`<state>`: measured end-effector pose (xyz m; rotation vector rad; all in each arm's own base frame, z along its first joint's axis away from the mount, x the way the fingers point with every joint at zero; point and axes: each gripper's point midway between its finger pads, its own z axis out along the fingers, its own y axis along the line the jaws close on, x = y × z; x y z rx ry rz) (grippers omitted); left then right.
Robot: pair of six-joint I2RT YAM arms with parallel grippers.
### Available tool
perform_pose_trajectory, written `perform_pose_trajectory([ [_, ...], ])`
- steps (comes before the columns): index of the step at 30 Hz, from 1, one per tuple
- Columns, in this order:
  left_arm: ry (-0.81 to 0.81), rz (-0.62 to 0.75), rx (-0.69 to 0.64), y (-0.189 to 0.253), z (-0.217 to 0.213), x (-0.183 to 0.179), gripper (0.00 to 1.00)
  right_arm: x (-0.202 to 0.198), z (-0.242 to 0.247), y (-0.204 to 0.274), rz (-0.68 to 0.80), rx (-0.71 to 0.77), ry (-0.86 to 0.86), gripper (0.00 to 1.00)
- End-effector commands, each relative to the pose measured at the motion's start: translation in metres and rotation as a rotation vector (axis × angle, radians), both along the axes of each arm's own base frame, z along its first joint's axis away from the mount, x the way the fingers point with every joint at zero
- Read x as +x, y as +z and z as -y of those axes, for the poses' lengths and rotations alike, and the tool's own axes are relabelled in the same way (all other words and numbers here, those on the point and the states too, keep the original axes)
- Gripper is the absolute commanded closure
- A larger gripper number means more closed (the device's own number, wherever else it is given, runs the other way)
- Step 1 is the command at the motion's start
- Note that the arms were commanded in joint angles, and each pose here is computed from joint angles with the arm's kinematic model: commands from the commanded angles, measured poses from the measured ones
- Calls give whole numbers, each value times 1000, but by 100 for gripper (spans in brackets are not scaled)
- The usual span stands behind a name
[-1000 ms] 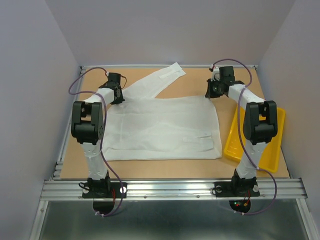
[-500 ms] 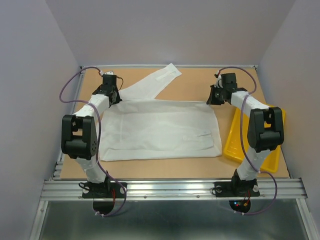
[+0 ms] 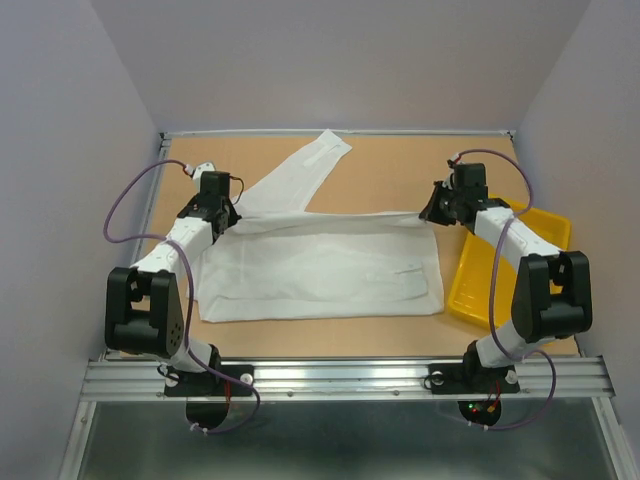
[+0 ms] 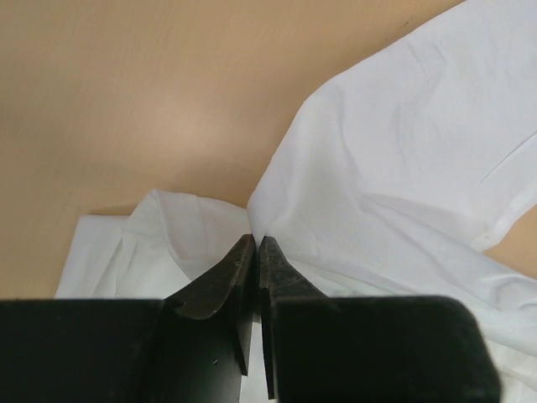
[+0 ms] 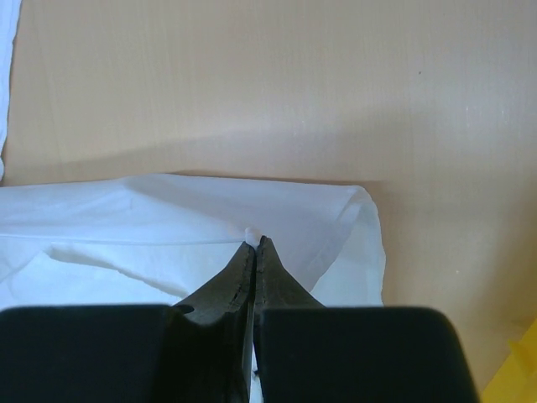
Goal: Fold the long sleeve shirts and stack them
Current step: Fold the shirt
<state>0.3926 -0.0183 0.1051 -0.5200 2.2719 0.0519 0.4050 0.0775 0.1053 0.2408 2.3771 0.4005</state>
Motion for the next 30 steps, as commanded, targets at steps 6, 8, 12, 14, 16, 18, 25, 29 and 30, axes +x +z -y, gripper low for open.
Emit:
perform_pose_trajectory([
  [6,153,-40,-29,-32,-12,-49,77,-34,-1,-15,-16,77,-73,98],
  [8,158,-71,-40,-43,-10,-54,73,-47,-4,-30,-57,95,-75,96],
  [12,175,-111,-53,-54,-9,-60,64,-60,-6,-49,-115,116,-89,92],
  [14,186,-104,-61,-52,-9,-59,62,-67,-9,-55,-139,132,-85,89],
  [16,188,-97,-62,-49,-9,-60,55,-72,-9,-58,-152,137,-91,86],
  [18,194,-73,-66,-40,-10,-62,48,-77,-8,-57,-152,137,-93,80],
  [25,166,21,-64,-1,-12,-67,16,-76,-9,-18,-94,109,-19,59],
  [29,141,54,-85,15,-8,-66,1,-59,-1,16,-4,74,-45,59],
  [30,143,51,-91,15,-7,-65,1,-55,0,24,15,71,-54,59],
])
